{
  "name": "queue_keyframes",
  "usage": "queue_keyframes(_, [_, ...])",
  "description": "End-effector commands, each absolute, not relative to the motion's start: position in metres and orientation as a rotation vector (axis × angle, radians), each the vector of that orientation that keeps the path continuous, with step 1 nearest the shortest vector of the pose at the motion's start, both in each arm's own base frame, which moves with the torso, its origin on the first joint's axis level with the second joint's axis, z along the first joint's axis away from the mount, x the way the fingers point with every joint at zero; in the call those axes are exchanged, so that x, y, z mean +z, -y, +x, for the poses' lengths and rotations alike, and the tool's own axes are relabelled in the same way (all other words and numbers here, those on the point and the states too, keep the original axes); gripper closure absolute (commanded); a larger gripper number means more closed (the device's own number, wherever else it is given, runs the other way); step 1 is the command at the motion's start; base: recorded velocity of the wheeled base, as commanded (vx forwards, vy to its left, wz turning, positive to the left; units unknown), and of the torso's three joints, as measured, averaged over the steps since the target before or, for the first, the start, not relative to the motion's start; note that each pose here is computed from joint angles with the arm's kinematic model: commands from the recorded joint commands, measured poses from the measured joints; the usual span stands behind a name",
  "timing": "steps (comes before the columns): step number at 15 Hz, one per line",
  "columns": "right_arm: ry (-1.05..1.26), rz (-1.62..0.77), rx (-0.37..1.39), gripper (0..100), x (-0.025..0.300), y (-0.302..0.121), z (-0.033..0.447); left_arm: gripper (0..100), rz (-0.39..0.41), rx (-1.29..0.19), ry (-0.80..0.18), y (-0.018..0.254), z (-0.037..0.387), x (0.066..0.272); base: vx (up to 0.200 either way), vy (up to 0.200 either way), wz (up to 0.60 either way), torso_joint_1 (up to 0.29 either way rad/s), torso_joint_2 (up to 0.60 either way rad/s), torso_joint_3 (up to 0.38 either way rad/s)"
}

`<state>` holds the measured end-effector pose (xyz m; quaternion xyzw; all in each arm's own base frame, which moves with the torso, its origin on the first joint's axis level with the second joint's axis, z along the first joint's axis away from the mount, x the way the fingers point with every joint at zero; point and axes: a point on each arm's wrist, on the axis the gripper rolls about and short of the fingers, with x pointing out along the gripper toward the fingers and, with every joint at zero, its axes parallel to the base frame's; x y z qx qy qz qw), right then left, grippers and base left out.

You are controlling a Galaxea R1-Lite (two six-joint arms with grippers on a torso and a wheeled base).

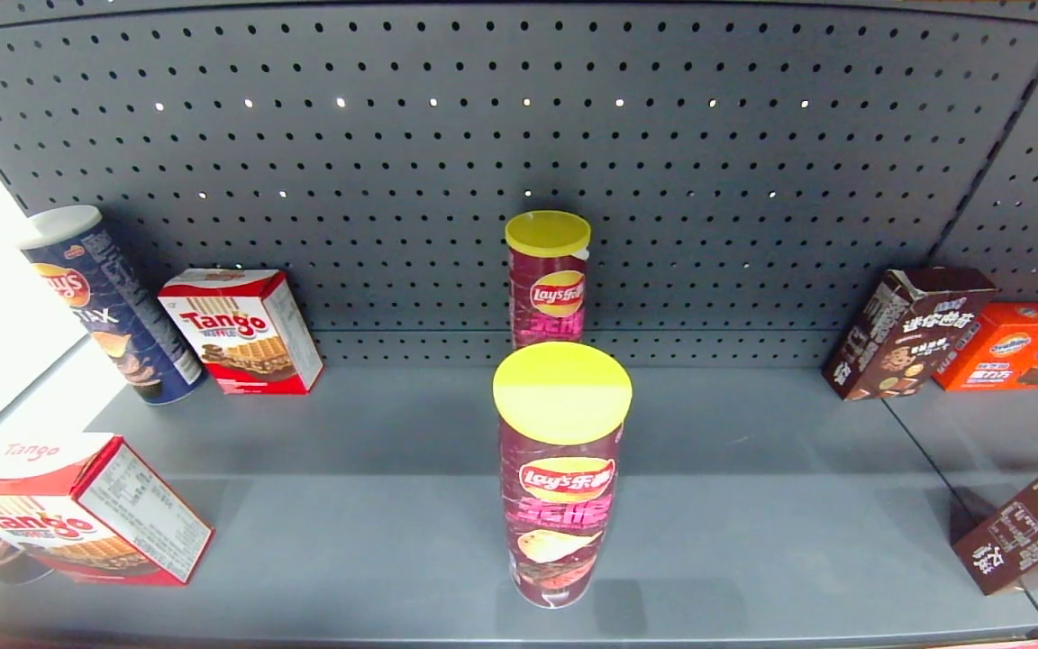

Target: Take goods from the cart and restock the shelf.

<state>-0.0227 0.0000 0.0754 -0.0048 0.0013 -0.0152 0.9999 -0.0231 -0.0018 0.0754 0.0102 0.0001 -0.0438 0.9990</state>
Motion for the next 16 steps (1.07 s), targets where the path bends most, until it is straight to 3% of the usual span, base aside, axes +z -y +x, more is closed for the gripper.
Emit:
queue_keyframes(1, [-0.005,-0.011,-0.031,0,0.0754,0.0,-0.0226,0,0.02,-0.087,-0.001,0.0018,-0.0229,0.0753,0.0,0.0,0.0,0.0,0.0,0.0])
queue_keyframes(4, [-0.003,-0.009,-0.031,0,0.0755,0.0,-0.0226,0,0.018,-0.087,0.001,0.0018,-0.0229,0.0755,-0.133,0.0,0.0,0.002,0.0,0.0])
queue_keyframes(8, [-0.005,-0.009,-0.031,0,0.0754,0.0,-0.0226,0,0.025,-0.091,0.001,0.0019,-0.0229,0.0755,0.0,0.0,0.0,0.0,0.0,0.0])
queue_keyframes(10, [-0.005,-0.009,-0.031,0,0.0754,0.0,-0.0226,0,0.02,-0.087,-0.001,0.0018,-0.0229,0.0753,0.0,0.2,0.0,0.01,0.01,0.0])
queue_keyframes(16, [-0.003,-0.009,-0.031,0,0.0755,0.0,-0.0226,0,0.02,-0.089,-0.001,0.0019,-0.0229,0.0753,0.0,0.0,0.0,0.0,0.0,0.0])
